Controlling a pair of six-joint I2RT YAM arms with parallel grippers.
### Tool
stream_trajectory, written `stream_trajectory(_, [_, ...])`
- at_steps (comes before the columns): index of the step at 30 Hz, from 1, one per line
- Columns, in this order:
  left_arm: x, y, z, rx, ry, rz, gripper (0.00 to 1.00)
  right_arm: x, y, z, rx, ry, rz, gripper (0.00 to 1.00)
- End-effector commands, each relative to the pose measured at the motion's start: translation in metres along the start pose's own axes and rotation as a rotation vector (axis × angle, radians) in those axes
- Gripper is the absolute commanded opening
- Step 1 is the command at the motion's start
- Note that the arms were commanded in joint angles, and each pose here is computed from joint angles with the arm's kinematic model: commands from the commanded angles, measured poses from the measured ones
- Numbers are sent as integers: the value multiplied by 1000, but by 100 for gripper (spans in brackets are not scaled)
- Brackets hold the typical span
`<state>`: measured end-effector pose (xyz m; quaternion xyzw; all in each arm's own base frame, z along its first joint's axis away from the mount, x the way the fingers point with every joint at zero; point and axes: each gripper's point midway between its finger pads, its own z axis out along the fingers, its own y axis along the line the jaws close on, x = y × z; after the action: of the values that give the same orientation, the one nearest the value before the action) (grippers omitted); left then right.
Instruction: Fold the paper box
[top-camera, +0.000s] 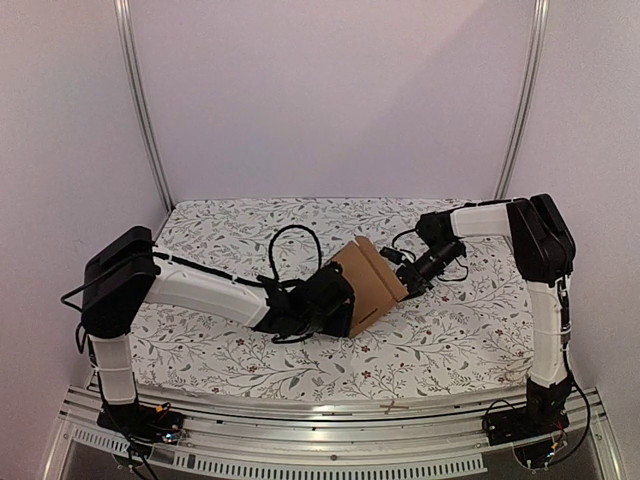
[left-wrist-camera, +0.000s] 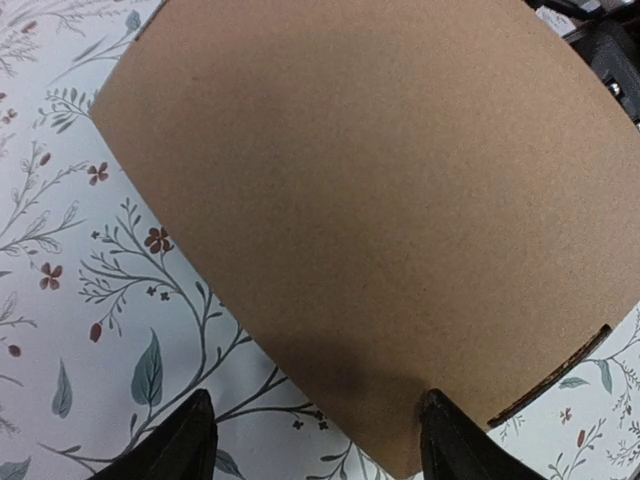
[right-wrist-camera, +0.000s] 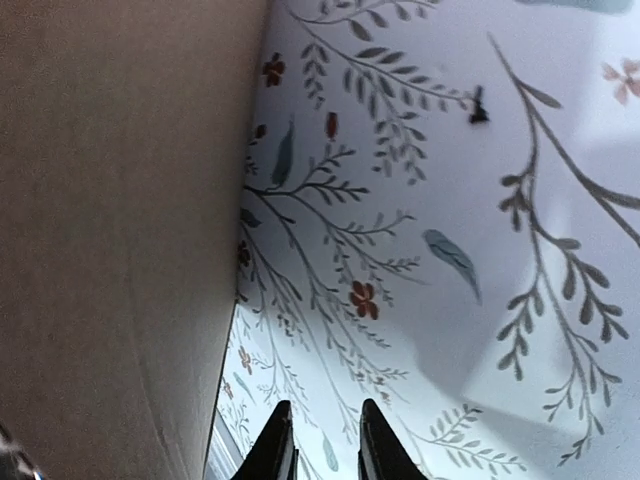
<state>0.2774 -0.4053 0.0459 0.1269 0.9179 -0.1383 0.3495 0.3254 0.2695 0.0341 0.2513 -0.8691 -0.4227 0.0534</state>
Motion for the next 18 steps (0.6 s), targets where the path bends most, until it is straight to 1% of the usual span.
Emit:
stream_trajectory(1, [16, 14, -7, -18, 64, 44, 69, -5, 44, -8, -37, -23, -146, 22])
stream_trajectory(6, [17, 50, -25, -150, 77, 56, 70, 19, 57, 15, -41, 53, -189, 23])
stream_trajectory(9, [15, 75, -41, -233, 72, 26, 72, 37, 65, 35, -41, 113, -212, 23])
stream_trajectory(13, [13, 103, -61, -269, 42, -75, 75, 58, 88, 57, -51, 182, -266, 23])
stream_trajectory(15, [15, 118, -62, -270, 55, -132, 76, 66, 98, 63, -62, 210, -278, 24])
stream_trajectory(18, [17, 141, -62, -307, 99, -178, 76, 86, 108, 64, -59, 274, -300, 26])
